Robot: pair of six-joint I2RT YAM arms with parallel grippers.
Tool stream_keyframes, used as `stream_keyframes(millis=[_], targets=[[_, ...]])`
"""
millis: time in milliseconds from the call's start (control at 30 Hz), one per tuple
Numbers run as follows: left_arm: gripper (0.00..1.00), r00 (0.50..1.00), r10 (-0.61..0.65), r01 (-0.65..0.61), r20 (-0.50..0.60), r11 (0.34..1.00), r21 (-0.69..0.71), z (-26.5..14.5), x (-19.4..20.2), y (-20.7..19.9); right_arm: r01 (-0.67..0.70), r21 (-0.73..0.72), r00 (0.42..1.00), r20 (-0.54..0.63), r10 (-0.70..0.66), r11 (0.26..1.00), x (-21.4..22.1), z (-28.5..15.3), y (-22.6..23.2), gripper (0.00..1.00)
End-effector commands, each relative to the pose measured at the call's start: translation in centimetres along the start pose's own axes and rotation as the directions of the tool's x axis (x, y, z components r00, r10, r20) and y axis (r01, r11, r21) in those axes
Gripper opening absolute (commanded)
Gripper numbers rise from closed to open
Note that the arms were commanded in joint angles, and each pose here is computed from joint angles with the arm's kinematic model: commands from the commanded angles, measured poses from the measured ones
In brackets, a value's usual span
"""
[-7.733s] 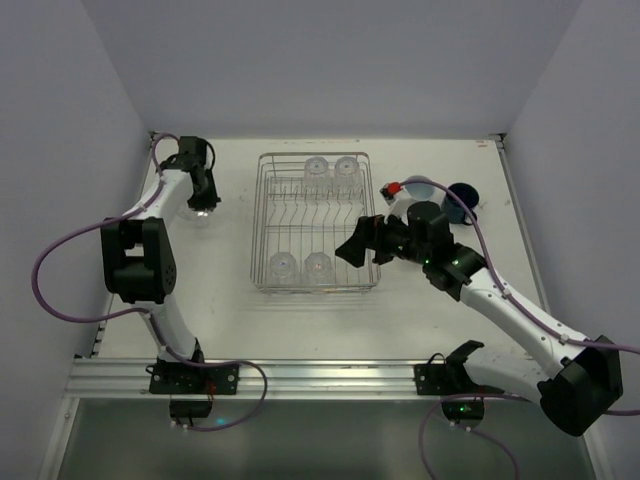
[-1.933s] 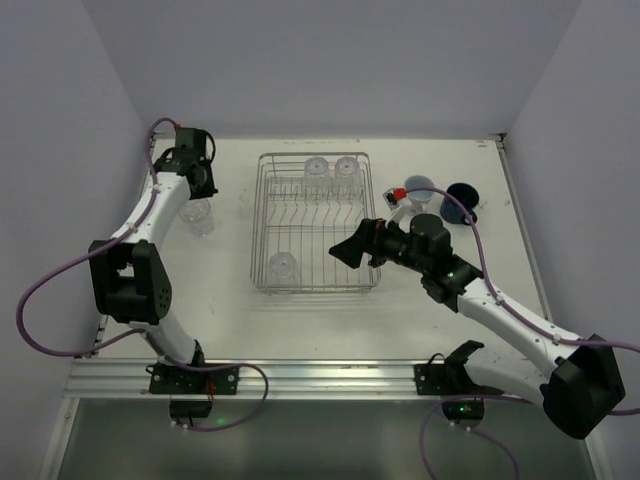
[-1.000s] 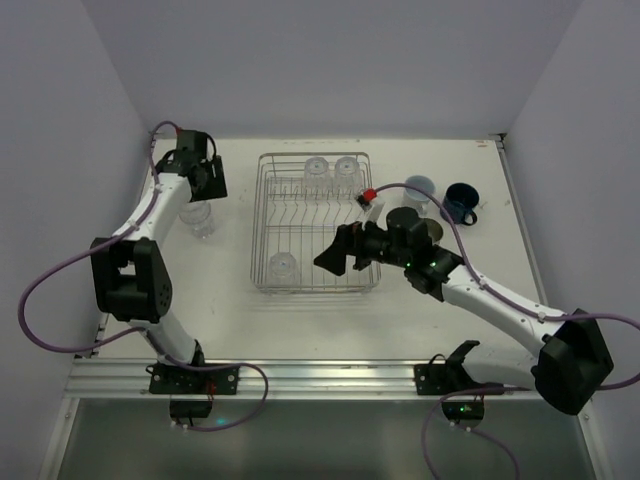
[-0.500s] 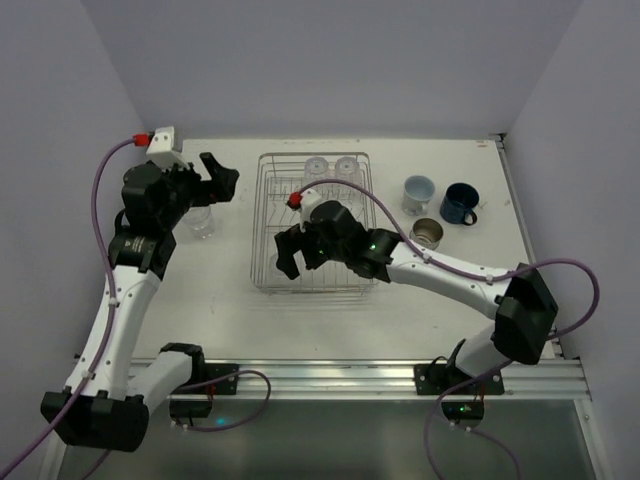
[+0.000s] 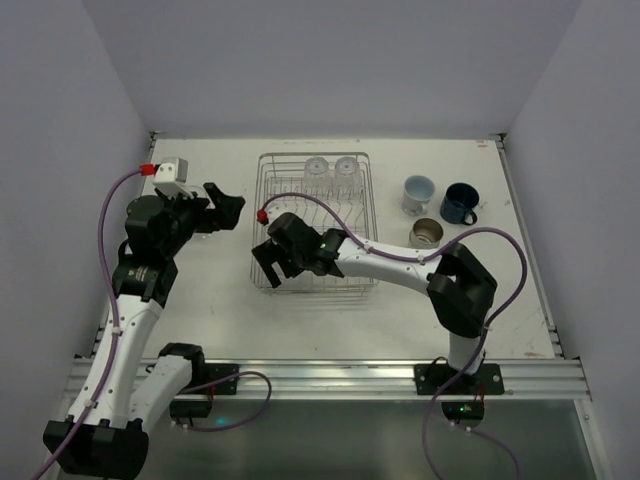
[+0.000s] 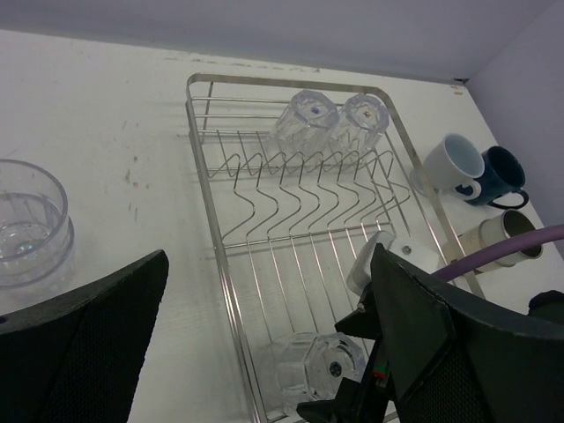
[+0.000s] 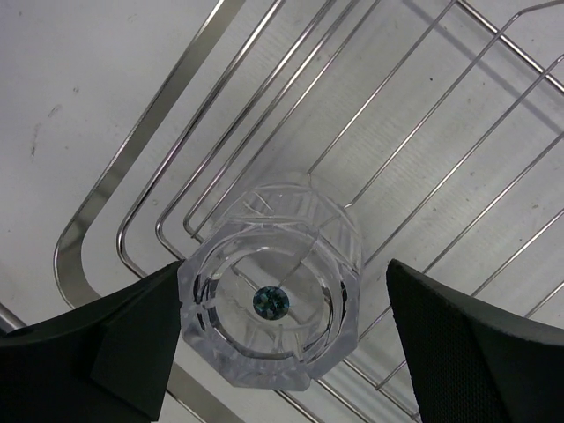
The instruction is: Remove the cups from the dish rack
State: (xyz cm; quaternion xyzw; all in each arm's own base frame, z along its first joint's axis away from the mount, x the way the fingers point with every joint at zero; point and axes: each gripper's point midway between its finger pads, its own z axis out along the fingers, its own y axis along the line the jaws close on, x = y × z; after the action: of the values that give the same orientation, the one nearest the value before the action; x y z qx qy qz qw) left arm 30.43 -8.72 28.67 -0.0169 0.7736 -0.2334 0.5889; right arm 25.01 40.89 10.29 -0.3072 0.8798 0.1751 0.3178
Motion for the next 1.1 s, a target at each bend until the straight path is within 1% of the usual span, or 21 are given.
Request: stream_keyframes(millis=[0, 67, 167, 200, 233, 333, 400, 433, 467, 533, 567, 600, 633, 667, 700, 767, 800, 833, 900, 967, 1067], targets=[[1.00, 1.000, -0.017, 0.015, 0.023, 0.997, 0.071, 0.0, -0.5, -1.4, 0.000, 0.039, 0.999, 0.049, -0.002, 0.999, -2.1, 0.0, -0.3, 0.93], [1.00, 1.000, -0.024, 0.023, 0.009, 0.996, 0.087, 0.1, -0.1, -1.6, -0.003, 0.047, 0.999, 0.054, 0.000, 0.999, -2.2, 0.5, -0.3, 0.90], [1.00, 1.000, -0.031, 0.030, 0.002, 0.994, 0.108, 0.0, 0.1, -2.0, -0.010, 0.049, 0.998, 0.062, 0.007, 0.999, -2.6, 0.7, -0.2, 0.67], [1.00, 0.999, -0.036, 0.036, -0.001, 0.993, 0.113, 0.0, 0.1, -2.1, -0.018, 0.053, 0.998, 0.069, 0.014, 0.998, -2.7, 0.6, -0.3, 0.45], [1.00, 0.999, -0.039, 0.039, -0.005, 0.991, 0.130, -0.1, 0.1, -2.4, -0.030, 0.046, 0.995, 0.100, 0.025, 0.998, -3.3, -0.2, -0.3, 0.38], [0.98, 0.998, -0.054, 0.056, -0.020, 0.985, 0.162, -0.1, 0.1, -3.1, -0.071, 0.051, 0.975, 0.214, 0.059, 0.996, -5.6, -2.4, -0.7, 0.25], [0.97, 0.997, -0.059, 0.067, -0.043, 0.972, 0.226, -0.2, 0.1, -4.3, -0.113, 0.053, 0.949, 0.302, 0.092, 0.992, -7.3, -5.5, -1.7, 0.22], [0.97, 0.996, -0.065, 0.079, -0.064, 0.965, 0.248, 0.0, 0.3, -4.7, -0.148, 0.039, 0.925, 0.358, 0.125, 0.988, -8.7, -6.7, -2.3, 0.19], [0.96, 0.994, -0.070, 0.093, -0.088, 0.952, 0.291, -0.2, 0.5, -5.5, -0.192, 0.004, 0.896, 0.409, 0.174, 0.981, -9.4, -9.0, -2.7, 0.17], [0.93, 0.988, -0.081, 0.120, -0.130, 0.938, 0.326, 0.0, 1.1, -6.0, -0.240, -0.091, 0.849, 0.462, 0.255, 0.966, -9.9, -10.5, -3.7, 0.16], [0.92, 0.988, -0.083, 0.125, -0.133, 0.929, 0.348, -0.1, 1.1, -6.4, -0.287, -0.159, 0.816, 0.476, 0.328, 0.945, -10.3, -11.6, -3.8, 0.16], [0.89, 0.984, -0.099, 0.148, -0.151, 0.919, 0.365, 0.0, 1.3, -6.8, -0.319, -0.227, 0.754, 0.528, 0.391, 0.920, -11.7, -14.4, -5.3, 0.16], [0.88, 0.982, -0.096, 0.156, -0.164, 0.898, 0.412, -0.4, 1.2, -7.6, -0.288, -0.344, 0.744, 0.508, 0.435, 0.894, -10.9, -14.6, -4.5, 0.15], [0.87, 0.980, -0.096, 0.164, -0.173, 0.885, 0.437, -0.5, 1.2, -8.1, -0.305, -0.438, 0.708, 0.489, 0.509, 0.845, -11.1, -15.9, -4.3, 0.15], [0.85, 0.974, -0.109, 0.191, -0.199, 0.867, 0.460, -0.6, 1.5, -8.7, -0.304, -0.488, 0.660, 0.511, 0.550, 0.818, -11.7, -17.8, -5.6, 0.15], [0.84, 0.967, -0.095, 0.210, -0.235, 0.819, 0.534, -1.1, 1.7, -10.4, -0.276, -0.596, 0.650, 0.462, 0.604, 0.754, -11.3, -19.0, -4.9, 0.14], [0.83, 0.955, -0.093, 0.241, -0.281, 0.796, 0.556, -1.1, 2.6, -11.4, -0.268, -0.619, 0.637, 0.461, 0.618, 0.738, -11.4, -19.8, -5.3, 0.13], [0.82, 0.957, -0.075, 0.235, -0.281, 0.770, 0.593, -1.2, 2.6, -12.3, -0.255, -0.642, 0.628, 0.458, 0.629, 0.723, -11.5, -20.2, -5.2, 0.13], [0.81, 0.940, -0.056, 0.270, -0.338, 0.728, 0.630, -1.5, 4.0, -14.4, -0.241, -0.693, 0.619, 0.430, 0.658, 0.680, -11.6, -21.2, -4.8, 0.12], [0.80, 0.933, -0.047, 0.283, -0.356, 0.706, 0.649, -1.6, 4.7, -15.3, -0.218, -0.742, 0.613, 0.401, 0.681, 0.633, -11.7, -22.1, -4.3, 0.12], [0.78, 0.925, -0.057, 0.311, -0.375, 0.681, 0.663, -1.7, 5.3, -15.9, -0.196, -0.778, 0.606, 0.383, 0.697, 0.598, -12.0, -22.8, -4.1, 0.13]])
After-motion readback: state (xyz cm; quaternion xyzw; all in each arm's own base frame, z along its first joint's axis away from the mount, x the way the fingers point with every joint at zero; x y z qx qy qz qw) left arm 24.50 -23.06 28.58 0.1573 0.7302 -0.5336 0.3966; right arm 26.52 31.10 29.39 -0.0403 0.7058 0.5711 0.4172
